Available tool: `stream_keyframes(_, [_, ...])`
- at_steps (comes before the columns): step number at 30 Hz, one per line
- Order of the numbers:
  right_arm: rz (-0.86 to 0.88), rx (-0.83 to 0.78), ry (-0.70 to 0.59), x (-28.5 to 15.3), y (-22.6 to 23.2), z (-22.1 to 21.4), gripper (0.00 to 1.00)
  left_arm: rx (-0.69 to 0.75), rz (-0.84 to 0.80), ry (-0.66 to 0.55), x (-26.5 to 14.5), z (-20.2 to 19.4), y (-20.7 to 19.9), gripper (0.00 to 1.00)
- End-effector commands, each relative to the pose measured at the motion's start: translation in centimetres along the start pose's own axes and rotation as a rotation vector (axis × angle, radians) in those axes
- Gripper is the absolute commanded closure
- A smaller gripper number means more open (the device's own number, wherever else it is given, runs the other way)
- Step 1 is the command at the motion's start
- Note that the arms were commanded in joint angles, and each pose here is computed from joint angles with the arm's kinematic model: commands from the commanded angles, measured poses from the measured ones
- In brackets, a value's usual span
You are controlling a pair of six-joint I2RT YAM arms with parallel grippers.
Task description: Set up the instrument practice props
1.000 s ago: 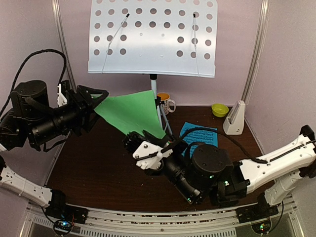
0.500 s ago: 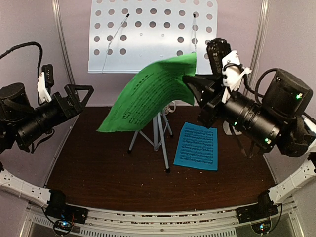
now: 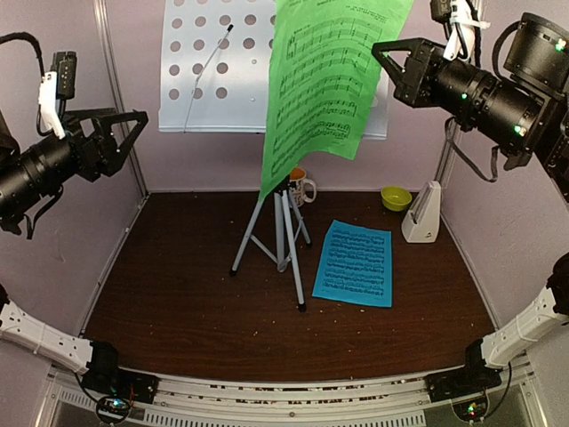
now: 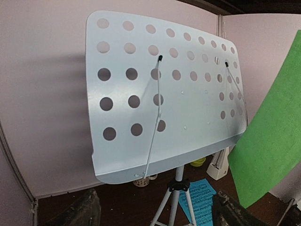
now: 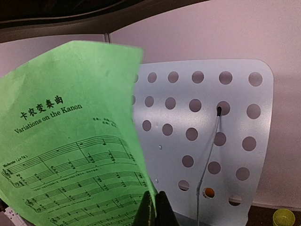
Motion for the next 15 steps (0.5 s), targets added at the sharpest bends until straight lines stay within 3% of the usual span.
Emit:
stream_keyframes(1, [0.026, 0.108, 0.029, 1.5, -0.5, 0.5, 1.00, 0.156, -0.065, 0.000, 1.4, 1.1, -2.1, 0.18])
stream_keyframes(5, [0.010, 0.178, -0.005, 2.7, -1.2, 1.1, 1.00, 0.131, -0.044, 0.012, 2.7, 2.2, -1.7, 0.23])
stream_keyframes(15, [-0.143, 0.166, -0.045, 3.9, -2.7, 2.3, 1.00, 0.164, -0.038, 0.014, 5.1, 3.8, -1.8, 0.36])
Point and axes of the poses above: each gripper's point midway between its finger pads, its own x axis out along the fingers, its own y axis along the line the jaws close on, z = x × y, the point moved 9 cm from there along -x, back along the fingers, and after that the axes turned 15 degrees about -x, right-handed, at the moved point
